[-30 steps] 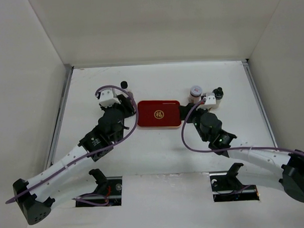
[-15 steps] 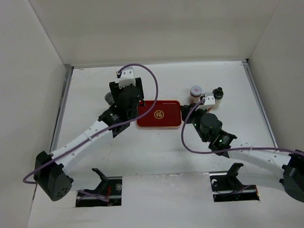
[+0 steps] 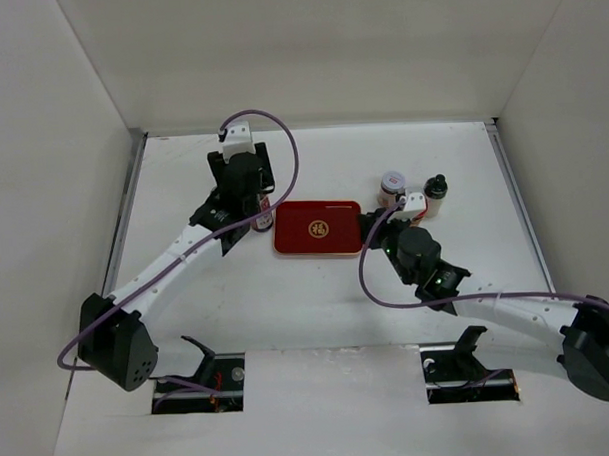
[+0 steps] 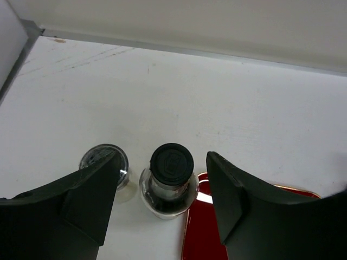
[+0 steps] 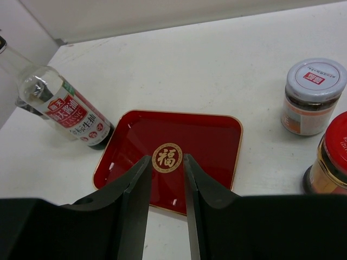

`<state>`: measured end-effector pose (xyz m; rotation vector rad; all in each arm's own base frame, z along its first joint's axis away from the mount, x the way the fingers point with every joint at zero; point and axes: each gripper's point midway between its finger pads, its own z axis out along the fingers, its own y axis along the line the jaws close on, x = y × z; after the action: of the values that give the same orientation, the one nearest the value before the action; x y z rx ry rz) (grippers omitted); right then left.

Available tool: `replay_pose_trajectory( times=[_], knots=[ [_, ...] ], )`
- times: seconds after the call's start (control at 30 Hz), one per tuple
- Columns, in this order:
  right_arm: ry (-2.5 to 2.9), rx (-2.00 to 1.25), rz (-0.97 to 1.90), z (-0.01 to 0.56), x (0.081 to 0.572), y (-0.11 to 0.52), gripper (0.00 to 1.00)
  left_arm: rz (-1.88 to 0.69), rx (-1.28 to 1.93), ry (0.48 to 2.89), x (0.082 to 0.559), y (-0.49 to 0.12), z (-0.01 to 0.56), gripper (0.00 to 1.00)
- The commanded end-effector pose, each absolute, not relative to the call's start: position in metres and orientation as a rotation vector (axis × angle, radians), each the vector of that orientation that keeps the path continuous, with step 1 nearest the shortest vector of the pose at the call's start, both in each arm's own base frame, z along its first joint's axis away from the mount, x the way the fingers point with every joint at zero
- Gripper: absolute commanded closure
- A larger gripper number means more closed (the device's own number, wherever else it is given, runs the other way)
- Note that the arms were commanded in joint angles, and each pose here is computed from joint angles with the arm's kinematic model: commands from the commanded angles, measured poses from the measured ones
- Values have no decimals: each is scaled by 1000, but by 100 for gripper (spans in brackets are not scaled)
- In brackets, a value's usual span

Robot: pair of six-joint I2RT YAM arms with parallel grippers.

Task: Organize the condiment bottles

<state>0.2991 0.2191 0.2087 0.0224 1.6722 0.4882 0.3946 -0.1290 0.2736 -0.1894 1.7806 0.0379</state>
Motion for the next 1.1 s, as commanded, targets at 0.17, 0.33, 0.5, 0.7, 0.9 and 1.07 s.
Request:
replay_pose_trajectory(
  times=[0.17,0.33,0.5,0.7,0.9,1.07],
  knots=[
    [1609,20,544,230,301,232,64,-70,-190,1764,416,-142,280,48],
    [1608,14,543,230,301,233,64,-64,-200,1743,421,-137,281,67],
    [1600,18,547,232,300,231,64,-81,-237,1675,413,-127,301,87],
    [1601,18,546,232,301,232,64,-139,-243,1527,387,-126,366,90],
    [1600,22,543,231,300,231,64,-199,-180,1503,372,-149,384,90],
    [1596,31,548,232,299,229,64,-249,-125,1537,374,-180,369,89]
  ],
)
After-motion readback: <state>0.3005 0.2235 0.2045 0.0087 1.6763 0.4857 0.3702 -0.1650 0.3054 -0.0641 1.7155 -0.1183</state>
